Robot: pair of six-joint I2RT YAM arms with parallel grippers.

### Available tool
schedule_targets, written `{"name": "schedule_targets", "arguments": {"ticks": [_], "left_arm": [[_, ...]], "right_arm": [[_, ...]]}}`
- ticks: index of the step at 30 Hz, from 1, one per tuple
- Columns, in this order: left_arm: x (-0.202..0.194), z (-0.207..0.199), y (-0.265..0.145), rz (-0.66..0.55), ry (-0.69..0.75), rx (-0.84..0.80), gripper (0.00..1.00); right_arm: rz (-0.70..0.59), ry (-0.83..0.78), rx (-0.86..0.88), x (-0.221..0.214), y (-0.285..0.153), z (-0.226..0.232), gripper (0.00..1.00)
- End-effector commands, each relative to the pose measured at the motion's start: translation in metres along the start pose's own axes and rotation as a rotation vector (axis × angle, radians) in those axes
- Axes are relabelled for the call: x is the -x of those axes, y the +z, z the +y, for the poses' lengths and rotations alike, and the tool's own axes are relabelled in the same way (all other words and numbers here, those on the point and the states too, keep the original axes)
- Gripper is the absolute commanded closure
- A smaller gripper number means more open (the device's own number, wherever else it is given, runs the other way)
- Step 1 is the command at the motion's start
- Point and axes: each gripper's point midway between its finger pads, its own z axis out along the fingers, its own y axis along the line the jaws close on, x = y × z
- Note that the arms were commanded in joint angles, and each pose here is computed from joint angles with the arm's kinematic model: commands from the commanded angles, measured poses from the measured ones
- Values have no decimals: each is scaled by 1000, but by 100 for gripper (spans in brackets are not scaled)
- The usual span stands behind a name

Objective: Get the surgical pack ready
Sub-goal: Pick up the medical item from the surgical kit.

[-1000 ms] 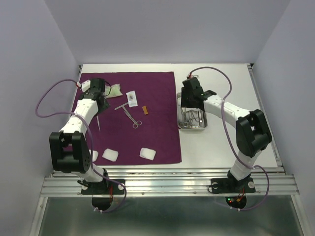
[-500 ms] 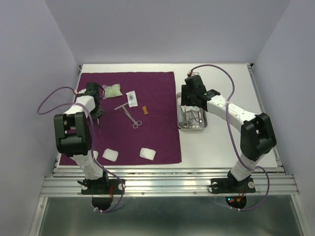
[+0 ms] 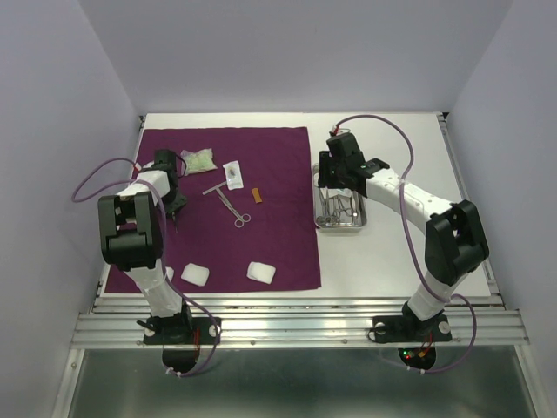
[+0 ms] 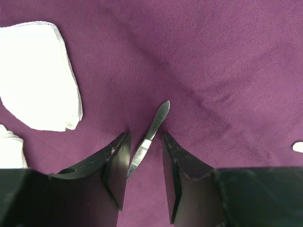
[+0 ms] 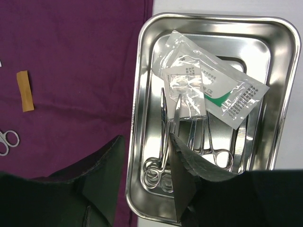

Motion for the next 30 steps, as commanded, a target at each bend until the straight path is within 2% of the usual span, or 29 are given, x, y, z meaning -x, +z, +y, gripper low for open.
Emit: {"name": "schedule_targets", "arguments": {"ticks": [1, 4, 9, 13, 14, 21, 26, 30], "left_arm": [[-15, 6, 8, 54, 26, 28, 58], [-19, 5, 10, 68, 23, 25, 69], [-22, -3, 8, 80, 10, -29, 73], [-17, -7, 3, 68, 6, -53, 82], [-13, -7, -2, 56, 5, -56, 87], [5, -19, -47, -40, 32, -143, 100], [5, -33, -82, -85, 69, -208, 100], [-15, -66, -113, -101, 149, -299, 100]], "right_arm": [[-61, 8, 51, 18, -15, 10, 52], [-69, 9, 51, 20, -17, 10, 52], [-87, 11, 57, 26, -24, 10, 52], [-90, 18, 57, 26, -28, 10, 52], [-87, 21, 56, 24, -28, 9, 52], [-88, 32, 35, 24, -30, 5, 52], [-87, 34, 10, 22, -28, 0, 52], [-92, 39, -13, 23, -28, -4, 52]]}}
